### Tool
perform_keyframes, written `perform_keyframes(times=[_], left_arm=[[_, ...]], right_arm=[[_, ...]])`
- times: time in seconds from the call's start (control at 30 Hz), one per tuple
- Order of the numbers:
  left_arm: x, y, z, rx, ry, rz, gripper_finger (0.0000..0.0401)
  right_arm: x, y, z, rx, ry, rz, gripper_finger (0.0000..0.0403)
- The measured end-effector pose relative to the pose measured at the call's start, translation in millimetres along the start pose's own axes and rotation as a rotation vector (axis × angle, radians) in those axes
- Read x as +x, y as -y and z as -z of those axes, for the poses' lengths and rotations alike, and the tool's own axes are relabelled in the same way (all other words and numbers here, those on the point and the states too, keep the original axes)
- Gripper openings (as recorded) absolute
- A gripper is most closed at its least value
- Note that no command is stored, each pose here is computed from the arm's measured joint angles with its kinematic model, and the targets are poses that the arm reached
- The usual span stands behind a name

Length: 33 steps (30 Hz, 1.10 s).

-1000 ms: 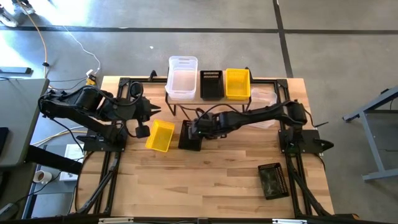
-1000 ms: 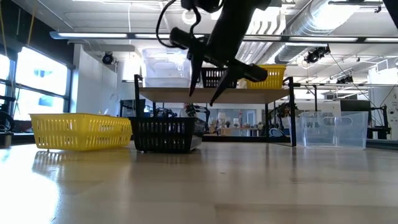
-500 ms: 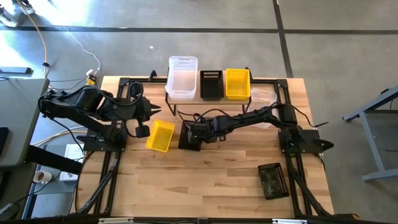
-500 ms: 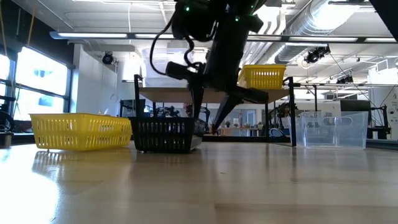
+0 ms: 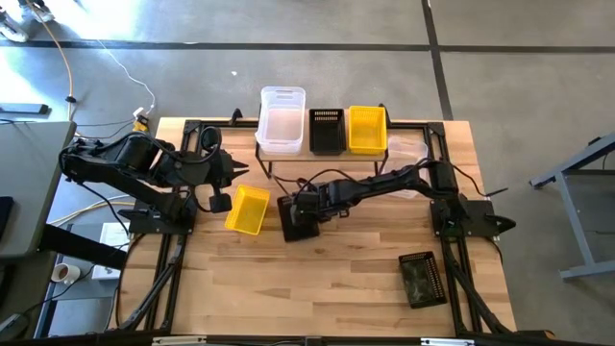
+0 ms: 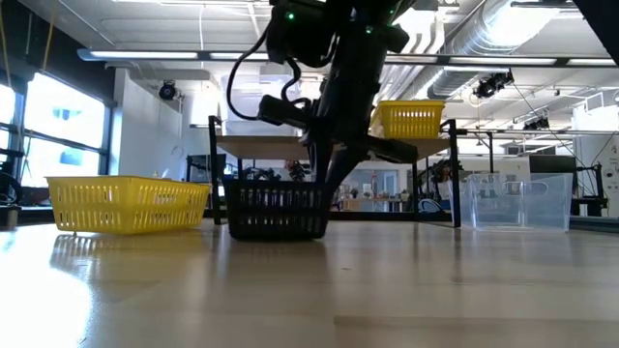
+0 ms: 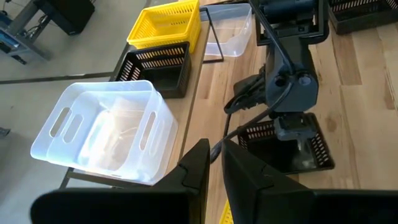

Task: Stack baskets on shelf by color
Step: Stack the top black bin on top of the black bin

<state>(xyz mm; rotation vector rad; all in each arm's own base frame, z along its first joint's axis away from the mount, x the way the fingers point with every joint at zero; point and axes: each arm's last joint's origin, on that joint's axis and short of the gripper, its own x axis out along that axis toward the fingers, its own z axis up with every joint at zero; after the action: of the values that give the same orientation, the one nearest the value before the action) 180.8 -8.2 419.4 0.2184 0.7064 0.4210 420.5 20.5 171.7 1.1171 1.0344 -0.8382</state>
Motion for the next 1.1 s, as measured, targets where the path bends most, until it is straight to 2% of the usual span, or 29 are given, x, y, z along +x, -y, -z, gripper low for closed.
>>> perform_keyframes(times=[0.23,0.57,0.87,1.1], left_arm=[[0,0,0,0.000,0.000,0.000,0.0035],[0,0,0,0.018,-0.001,0.000,0.0035],[0,0,0,0.037,-0.001,-0.002,0.0035],[0,0,0,0.044,-0.001,-0.004,0.0035]], right_arm=[[-20,-3,15,-0.045,-0.027,-0.027,0.0002],[-91,-2,40,-0.010,0.048,-0.146,0.0001],[-167,16,46,0.045,0.250,-0.271,0.0000],[-216,44,30,0.054,0.441,-0.287,0.0000]])
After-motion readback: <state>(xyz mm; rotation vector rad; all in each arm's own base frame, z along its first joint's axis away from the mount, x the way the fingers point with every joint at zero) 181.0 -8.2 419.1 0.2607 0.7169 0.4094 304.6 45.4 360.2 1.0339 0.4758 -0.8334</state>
